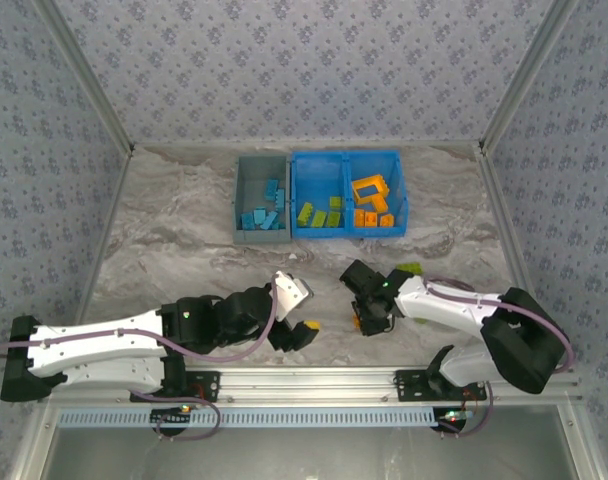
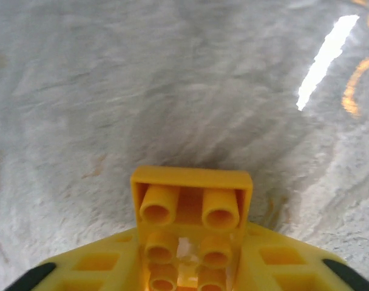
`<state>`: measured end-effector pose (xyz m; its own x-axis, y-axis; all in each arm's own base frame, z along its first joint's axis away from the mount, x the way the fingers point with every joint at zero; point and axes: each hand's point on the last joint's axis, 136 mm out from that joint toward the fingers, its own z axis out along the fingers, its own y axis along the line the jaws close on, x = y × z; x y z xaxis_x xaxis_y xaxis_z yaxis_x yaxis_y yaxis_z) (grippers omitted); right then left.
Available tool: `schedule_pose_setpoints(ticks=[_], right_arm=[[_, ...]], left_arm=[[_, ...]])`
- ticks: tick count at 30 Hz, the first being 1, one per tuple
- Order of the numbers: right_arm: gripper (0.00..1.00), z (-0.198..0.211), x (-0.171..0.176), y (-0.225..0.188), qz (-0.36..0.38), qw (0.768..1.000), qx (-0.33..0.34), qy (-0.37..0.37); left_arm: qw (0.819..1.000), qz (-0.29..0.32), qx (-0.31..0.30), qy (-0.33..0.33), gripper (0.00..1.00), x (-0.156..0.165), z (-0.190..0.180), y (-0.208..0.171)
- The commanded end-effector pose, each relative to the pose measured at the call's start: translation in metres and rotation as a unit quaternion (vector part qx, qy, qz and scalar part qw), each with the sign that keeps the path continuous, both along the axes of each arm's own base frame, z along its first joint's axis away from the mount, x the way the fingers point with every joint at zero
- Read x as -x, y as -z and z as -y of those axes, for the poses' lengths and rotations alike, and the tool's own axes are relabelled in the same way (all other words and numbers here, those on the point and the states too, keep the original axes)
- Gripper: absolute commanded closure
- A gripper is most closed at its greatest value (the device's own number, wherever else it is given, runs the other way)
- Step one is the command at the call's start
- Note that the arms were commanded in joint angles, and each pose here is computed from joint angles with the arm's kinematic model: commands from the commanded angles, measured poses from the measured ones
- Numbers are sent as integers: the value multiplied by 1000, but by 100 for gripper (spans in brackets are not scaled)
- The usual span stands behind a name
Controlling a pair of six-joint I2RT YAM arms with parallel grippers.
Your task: Sort the legos into containers by color
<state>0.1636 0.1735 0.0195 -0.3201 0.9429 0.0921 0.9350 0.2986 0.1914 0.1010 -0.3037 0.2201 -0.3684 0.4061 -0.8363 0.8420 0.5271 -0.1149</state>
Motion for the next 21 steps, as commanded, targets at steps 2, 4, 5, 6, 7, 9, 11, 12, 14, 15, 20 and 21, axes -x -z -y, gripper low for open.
schedule_pose_setpoints(ticks=[2, 4, 5, 6, 7, 9, 11, 12, 14, 15, 20, 21], right_arm=[[80, 13, -19, -22, 47, 997, 50, -23], [85, 26, -37, -57, 94, 987, 109, -65], [85, 30, -46, -75, 113, 981, 134, -84], [85, 35, -56, -95, 137, 971, 164, -108], [85, 40, -67, -114, 155, 959, 195, -135], [82, 45, -88, -143, 177, 933, 243, -195], [82, 50, -110, -165, 179, 916, 276, -231], [83, 54, -120, -170, 175, 905, 296, -250], [83, 57, -141, -177, 173, 887, 321, -283], [83, 59, -152, -176, 168, 880, 330, -297], [87, 65, -203, -157, 133, 859, 349, -350], [88, 63, -214, -151, 129, 855, 344, -367]], left_arm=[[999, 17, 31, -19, 21, -6, 2, -26], [998, 30, 39, -38, 21, -13, 0, -37], [997, 37, 39, -50, 21, -17, -1, -42], [995, 49, 41, -72, 19, -25, -5, -49], [993, 60, 42, -93, 18, -32, -8, -58], [988, 83, 41, -120, 18, -42, -11, -73], [985, 99, 46, -134, 17, -50, -9, -90], [984, 104, 48, -135, 17, -53, -6, -98], [982, 108, 50, -146, 15, -62, -1, -110], [981, 108, 48, -155, 16, -68, 0, -114], [979, 97, 62, -169, 16, -88, 6, -126], [979, 93, 66, -167, 15, -89, 8, -126]])
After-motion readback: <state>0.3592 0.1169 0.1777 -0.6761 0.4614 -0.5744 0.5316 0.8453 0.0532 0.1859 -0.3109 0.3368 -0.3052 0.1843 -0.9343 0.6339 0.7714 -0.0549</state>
